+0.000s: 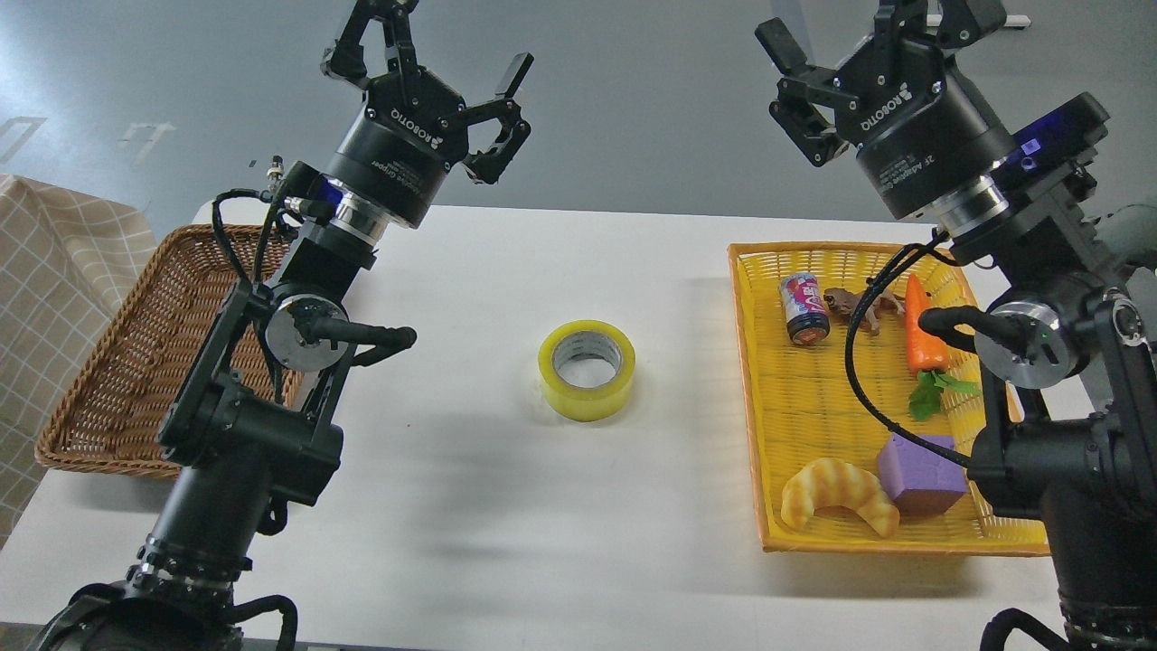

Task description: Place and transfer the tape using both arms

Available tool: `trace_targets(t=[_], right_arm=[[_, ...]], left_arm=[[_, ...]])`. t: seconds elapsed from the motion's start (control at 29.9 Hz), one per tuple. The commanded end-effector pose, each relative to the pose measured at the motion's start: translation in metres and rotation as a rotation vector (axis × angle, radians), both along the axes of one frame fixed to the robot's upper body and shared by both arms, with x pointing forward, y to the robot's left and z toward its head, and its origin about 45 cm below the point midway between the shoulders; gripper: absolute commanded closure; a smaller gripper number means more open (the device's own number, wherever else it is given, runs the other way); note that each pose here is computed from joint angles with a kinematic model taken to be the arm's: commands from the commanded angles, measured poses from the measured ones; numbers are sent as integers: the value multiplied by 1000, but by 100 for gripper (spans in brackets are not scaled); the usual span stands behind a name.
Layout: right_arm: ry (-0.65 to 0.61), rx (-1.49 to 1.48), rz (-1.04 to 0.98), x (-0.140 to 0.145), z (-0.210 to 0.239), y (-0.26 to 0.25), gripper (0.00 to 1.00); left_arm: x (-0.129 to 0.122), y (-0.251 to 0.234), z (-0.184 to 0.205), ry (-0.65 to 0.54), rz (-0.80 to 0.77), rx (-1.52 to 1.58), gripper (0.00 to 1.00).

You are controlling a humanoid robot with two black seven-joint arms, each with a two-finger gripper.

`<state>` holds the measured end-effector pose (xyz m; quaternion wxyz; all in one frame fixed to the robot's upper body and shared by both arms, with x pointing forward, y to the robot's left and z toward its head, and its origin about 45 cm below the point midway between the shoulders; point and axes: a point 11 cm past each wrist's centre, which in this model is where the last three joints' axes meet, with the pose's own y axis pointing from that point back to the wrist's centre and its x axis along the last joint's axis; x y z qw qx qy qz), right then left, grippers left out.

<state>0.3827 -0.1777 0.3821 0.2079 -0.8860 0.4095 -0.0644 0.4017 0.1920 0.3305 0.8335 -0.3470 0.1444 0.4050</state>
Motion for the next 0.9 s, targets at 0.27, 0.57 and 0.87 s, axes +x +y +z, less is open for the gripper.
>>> trace_targets(t=[0.27,0.57,0.87], right_arm=[[2,0,0,0,-1,0,0],[10,3,-9,-1,-4,-3,0],[-12,6,-3,-5,2,-3,0]], left_arm=[[1,-12,0,-48,28,122,2],[8,-71,-37,-294,226,900,2],[26,-81,-114,-432,141,1475,2]])
